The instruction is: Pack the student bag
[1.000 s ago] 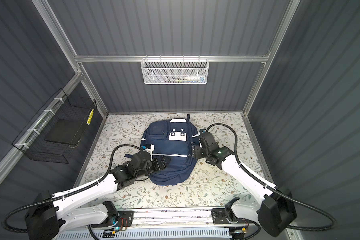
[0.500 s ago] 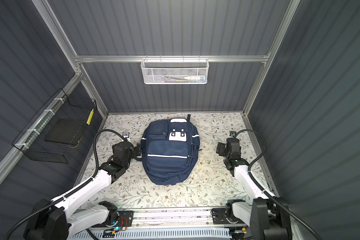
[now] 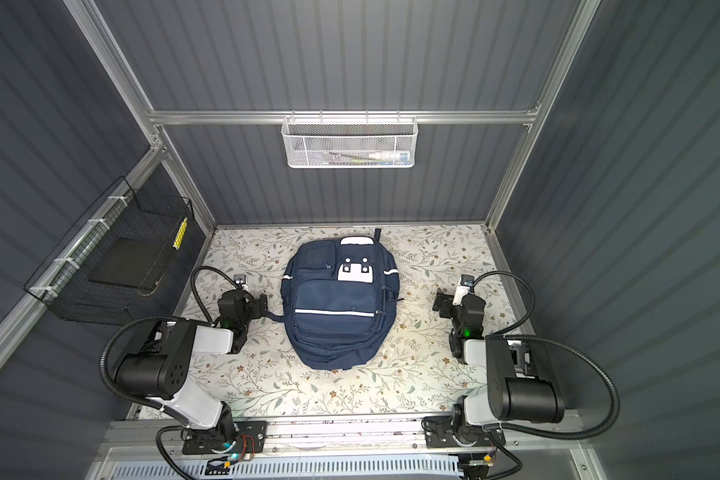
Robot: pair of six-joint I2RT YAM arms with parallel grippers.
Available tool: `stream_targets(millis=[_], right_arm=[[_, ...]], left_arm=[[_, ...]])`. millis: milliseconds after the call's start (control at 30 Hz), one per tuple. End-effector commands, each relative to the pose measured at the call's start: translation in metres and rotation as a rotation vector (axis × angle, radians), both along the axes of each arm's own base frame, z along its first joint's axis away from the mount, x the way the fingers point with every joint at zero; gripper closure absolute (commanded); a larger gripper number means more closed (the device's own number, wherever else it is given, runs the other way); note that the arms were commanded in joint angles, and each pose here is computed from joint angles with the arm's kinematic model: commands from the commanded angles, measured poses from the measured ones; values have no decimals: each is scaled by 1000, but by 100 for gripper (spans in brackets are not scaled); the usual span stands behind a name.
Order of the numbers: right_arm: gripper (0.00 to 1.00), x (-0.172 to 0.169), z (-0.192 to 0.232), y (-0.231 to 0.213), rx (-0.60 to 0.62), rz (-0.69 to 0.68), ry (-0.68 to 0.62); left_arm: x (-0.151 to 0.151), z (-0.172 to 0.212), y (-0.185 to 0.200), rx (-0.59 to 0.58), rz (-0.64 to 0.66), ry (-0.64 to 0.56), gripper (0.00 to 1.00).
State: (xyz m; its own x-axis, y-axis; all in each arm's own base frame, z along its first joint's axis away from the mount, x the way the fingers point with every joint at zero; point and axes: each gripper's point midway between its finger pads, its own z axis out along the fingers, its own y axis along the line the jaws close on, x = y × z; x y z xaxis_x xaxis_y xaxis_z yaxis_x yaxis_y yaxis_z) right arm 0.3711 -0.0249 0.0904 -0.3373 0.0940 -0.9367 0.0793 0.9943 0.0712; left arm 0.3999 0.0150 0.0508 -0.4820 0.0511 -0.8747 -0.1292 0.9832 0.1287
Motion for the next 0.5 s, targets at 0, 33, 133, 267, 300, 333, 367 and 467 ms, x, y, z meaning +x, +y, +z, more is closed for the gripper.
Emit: stream_targets(millis=[0, 33, 133, 267, 300, 333, 367, 467], right_arm=[[1, 14, 30, -8, -8, -37, -117], [1, 13, 27, -8, -7, -39, -94], [1, 13, 30, -7, -11, -34, -117], [1, 14, 29, -6, -12, -31, -107], [1, 14, 29, -5, -13, -23, -103], [1, 17, 26, -3, -15, -16, -81], [1, 17, 26, -2, -20, -16, -78], [1, 15, 29, -2, -21, -13, -97]], left_arm=[[19, 15, -16, -67, -84, -109, 0], [19, 12, -17, -67, -86, -73, 0], [20, 13, -17, -64, -87, -86, 0], [19, 13, -17, -65, -85, -84, 0], [19, 13, -17, -65, -85, -88, 0], [20, 14, -17, -64, -85, -92, 0], [19, 13, -17, -65, -87, -91, 0], [19, 14, -17, -65, -85, -91, 0]])
